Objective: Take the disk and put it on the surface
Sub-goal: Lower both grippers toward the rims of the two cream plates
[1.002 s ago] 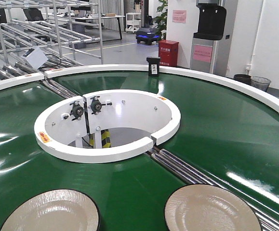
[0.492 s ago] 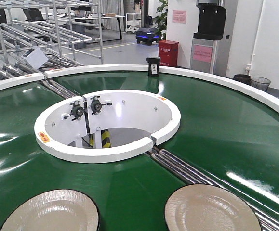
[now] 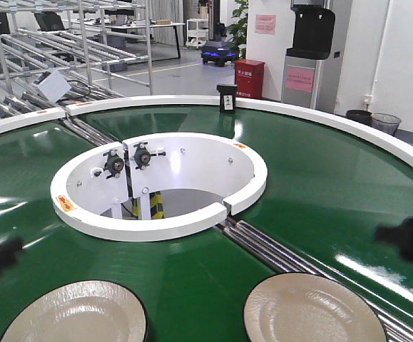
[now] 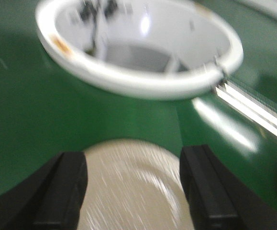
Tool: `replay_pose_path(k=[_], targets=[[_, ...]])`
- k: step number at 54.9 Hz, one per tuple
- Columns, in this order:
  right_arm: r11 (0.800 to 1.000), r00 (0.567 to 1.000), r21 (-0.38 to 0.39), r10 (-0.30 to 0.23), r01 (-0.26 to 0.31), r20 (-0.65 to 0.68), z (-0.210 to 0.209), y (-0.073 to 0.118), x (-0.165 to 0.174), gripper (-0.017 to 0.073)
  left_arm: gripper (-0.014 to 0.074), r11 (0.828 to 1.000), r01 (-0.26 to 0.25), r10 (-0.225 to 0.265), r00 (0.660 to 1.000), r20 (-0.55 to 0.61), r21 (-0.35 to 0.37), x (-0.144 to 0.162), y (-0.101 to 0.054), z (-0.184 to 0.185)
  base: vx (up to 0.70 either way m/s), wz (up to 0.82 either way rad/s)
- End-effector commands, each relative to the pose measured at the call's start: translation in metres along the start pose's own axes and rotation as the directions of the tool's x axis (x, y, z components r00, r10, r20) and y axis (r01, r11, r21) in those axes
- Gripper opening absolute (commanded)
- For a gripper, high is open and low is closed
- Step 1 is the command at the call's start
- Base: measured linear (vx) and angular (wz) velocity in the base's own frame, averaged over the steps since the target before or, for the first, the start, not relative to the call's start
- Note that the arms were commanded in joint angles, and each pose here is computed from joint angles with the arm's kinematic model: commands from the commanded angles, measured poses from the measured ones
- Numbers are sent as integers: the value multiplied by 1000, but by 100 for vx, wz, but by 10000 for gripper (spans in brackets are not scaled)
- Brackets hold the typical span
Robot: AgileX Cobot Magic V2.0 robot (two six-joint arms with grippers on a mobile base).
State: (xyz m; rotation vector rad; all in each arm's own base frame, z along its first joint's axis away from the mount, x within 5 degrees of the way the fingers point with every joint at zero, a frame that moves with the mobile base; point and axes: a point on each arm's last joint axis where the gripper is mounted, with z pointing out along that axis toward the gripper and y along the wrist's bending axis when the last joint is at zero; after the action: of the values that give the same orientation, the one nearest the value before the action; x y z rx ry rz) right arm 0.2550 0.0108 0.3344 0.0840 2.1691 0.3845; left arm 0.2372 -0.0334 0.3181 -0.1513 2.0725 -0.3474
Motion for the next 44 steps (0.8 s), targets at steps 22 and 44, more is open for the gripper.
replay_pose_path(k=[22,44], targets=[[952,959,-235,137,-196,-247,54,3,3,588,519,974,102,-51,968,-245,200,17,14,55,0,0],[927,914,-89,338,-364,-224,29,-71,-4,588,519,973,205,-227,935,-274,-105,23,116,64,0,0]])
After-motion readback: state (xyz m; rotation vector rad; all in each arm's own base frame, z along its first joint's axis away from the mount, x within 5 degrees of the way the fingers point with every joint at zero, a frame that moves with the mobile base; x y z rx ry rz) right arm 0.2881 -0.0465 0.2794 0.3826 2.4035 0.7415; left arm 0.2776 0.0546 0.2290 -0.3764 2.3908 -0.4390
